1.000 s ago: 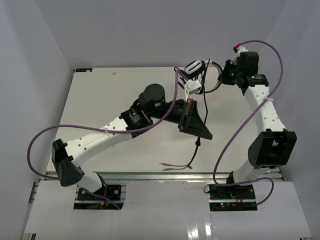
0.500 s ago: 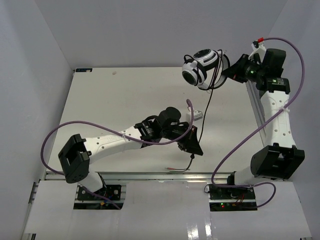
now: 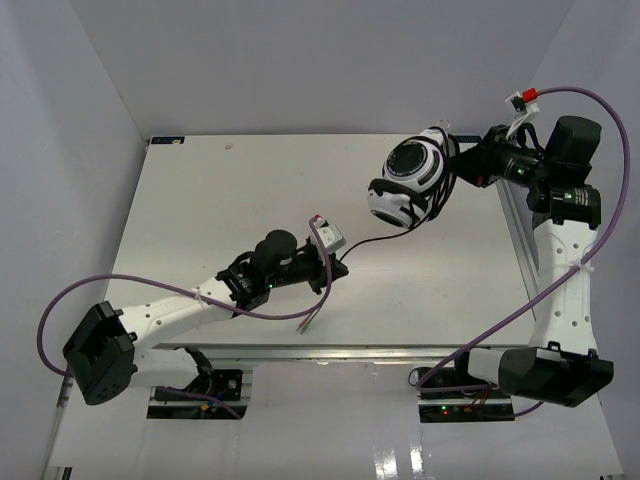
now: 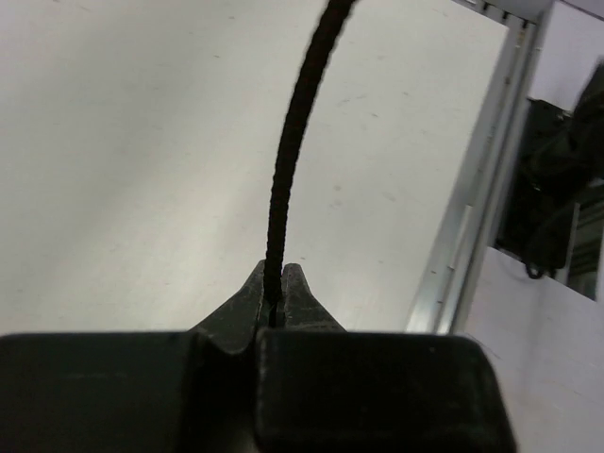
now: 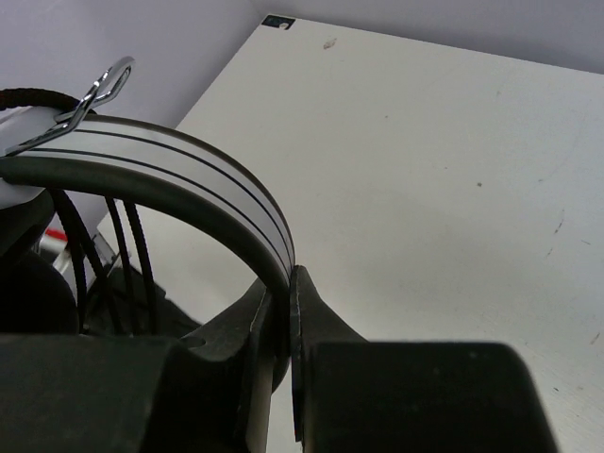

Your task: Wrap the headphones

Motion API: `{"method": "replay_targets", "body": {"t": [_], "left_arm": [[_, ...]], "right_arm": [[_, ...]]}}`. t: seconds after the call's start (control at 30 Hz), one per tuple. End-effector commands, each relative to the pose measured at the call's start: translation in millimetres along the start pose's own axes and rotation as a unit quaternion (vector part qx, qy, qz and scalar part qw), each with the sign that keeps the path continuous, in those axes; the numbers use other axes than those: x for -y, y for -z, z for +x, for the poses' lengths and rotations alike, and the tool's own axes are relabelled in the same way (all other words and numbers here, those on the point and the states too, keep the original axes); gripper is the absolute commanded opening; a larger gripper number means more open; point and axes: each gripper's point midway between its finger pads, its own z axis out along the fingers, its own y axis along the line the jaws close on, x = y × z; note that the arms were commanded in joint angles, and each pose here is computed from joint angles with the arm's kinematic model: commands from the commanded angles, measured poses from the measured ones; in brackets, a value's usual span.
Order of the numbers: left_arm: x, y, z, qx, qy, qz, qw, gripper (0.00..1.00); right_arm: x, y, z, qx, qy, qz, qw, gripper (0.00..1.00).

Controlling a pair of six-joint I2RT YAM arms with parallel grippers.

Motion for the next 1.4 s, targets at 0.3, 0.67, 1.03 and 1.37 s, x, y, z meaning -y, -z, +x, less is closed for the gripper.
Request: {"method": "replay_targets", "body": {"t": [0.3,0.67,1.03,1.37], "left_arm": [[-71.6,-15.3,1.2,-0.075,0.047,0.084,0.993,0.0],[-77.6,-1.1,1.7,-0.127,0.24,0.179,0.945,0.0],[-42.5,7.0,-39.5,-0.163,0.442,0.281,0.836,0.0],[-32.9,10.3,-80.6,-0.124,0.491,0.274,0.817,0.18]], "right_arm": [[-16.9,8.1,69.5,-0.074,0.244,0.046,0.966,0.08],[27.8,-6.4,134.9,-0.175,0.404,0.133,0.888,0.08],[53.8,-44.8,138.9,-0.161,0.43,0.286,0.841,0.08],[63.4,-75.5,120.8,-0.129,0.374,0.334,0.855,0.08]]}}
